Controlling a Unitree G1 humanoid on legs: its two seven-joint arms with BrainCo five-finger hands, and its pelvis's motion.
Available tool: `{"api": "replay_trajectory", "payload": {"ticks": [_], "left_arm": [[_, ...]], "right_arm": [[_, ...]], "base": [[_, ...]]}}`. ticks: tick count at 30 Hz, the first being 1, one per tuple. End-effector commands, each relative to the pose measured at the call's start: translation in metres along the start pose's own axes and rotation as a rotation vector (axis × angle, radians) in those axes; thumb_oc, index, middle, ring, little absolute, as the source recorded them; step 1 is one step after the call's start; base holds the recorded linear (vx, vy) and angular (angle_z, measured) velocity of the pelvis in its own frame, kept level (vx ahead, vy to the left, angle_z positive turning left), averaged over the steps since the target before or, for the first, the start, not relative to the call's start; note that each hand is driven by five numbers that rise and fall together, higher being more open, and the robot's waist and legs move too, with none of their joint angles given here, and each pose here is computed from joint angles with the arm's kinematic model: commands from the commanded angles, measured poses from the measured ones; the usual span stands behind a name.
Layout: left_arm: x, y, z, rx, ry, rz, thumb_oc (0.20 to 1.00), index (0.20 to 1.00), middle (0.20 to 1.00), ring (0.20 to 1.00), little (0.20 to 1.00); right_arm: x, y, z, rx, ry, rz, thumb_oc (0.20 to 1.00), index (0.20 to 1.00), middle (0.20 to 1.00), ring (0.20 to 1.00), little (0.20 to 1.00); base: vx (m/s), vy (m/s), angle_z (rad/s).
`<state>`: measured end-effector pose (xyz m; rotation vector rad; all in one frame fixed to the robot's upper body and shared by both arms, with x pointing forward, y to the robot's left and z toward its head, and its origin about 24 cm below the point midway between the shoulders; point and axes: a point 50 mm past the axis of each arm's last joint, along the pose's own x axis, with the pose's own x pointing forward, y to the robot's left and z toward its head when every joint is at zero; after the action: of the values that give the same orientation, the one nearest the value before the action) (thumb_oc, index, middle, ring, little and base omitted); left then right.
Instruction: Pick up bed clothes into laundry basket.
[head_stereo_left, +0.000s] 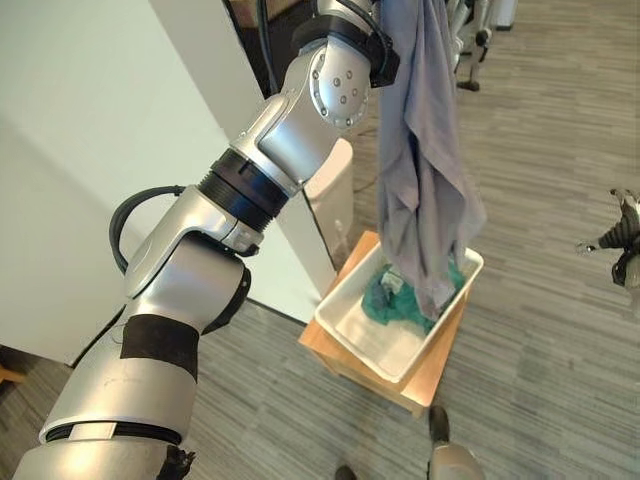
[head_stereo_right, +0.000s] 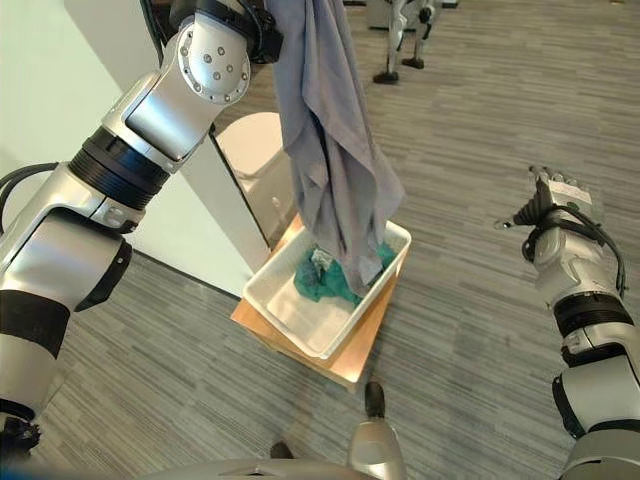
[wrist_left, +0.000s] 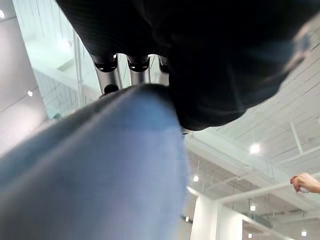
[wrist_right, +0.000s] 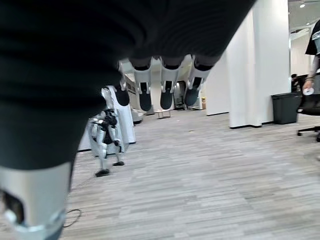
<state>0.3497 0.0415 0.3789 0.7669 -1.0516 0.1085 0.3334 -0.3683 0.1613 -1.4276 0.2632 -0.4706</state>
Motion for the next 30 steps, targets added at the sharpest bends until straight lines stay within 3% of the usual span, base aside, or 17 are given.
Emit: {"api": "replay_trajectory", "payload": {"ticks": [1,10,11,13,14,18,20,30], "left_arm": [[0.028,0.029,0.017,0.134,-0.070,0.090,0.200,0.200,0.200,0.200,0.200],[-0.014,-0.029,-0.009,0.035,0.052,-0.072,0.200,0.200,0.200,0.200,0.200],[-0.038,-0.056,-0.024,-0.012,0.142,-0.147,0.200,0.200,0.200,0.200,0.200],[-0.048,-0.065,-0.030,-0.019,0.174,-0.176,0.200,0.200,0.200,0.200,0.200],[-0.071,-0.085,-0.040,-0.049,0.251,-0.238,0.200,0.200,0.200,0.200,0.200],[-0.099,-0.100,-0.053,-0.084,0.336,-0.279,0.200,0.200,0.200,0.200,0.200],[-0.130,-0.120,-0.060,-0.106,0.412,-0.346,0.200,0.200,0.200,0.200,0.200],[-0.181,-0.145,-0.075,-0.076,0.540,-0.480,0.200,0.200,0.200,0.200,0.200]], "right_arm": [[0.012,-0.039,0.004,0.022,-0.007,-0.120,1.000,1.000,1.000,1.000,1.000],[0.013,-0.036,0.006,0.068,0.016,-0.124,1.000,1.000,1.000,1.000,1.000],[0.014,-0.034,0.006,0.081,0.025,-0.116,1.000,1.000,1.000,1.000,1.000],[0.014,-0.033,0.006,0.087,0.028,-0.113,1.000,1.000,1.000,1.000,1.000],[0.015,-0.034,0.007,0.096,0.034,-0.117,1.000,1.000,1.000,1.000,1.000],[0.014,-0.040,-0.002,0.102,0.049,-0.141,1.000,1.000,1.000,1.000,1.000],[0.009,-0.021,-0.005,0.125,0.055,-0.107,1.000,1.000,1.000,1.000,1.000],[0.003,0.002,0.005,0.135,0.030,-0.061,1.000,1.000,1.000,1.000,1.000]], "base": [[-0.06,0.003,-0.02],[-0.07,0.008,0.00],[-0.06,-0.005,0.00],[-0.07,-0.010,0.03],[-0.06,-0.010,0.04],[-0.08,-0.011,0.03],[-0.06,-0.016,0.03],[-0.02,-0.003,0.02]]}}
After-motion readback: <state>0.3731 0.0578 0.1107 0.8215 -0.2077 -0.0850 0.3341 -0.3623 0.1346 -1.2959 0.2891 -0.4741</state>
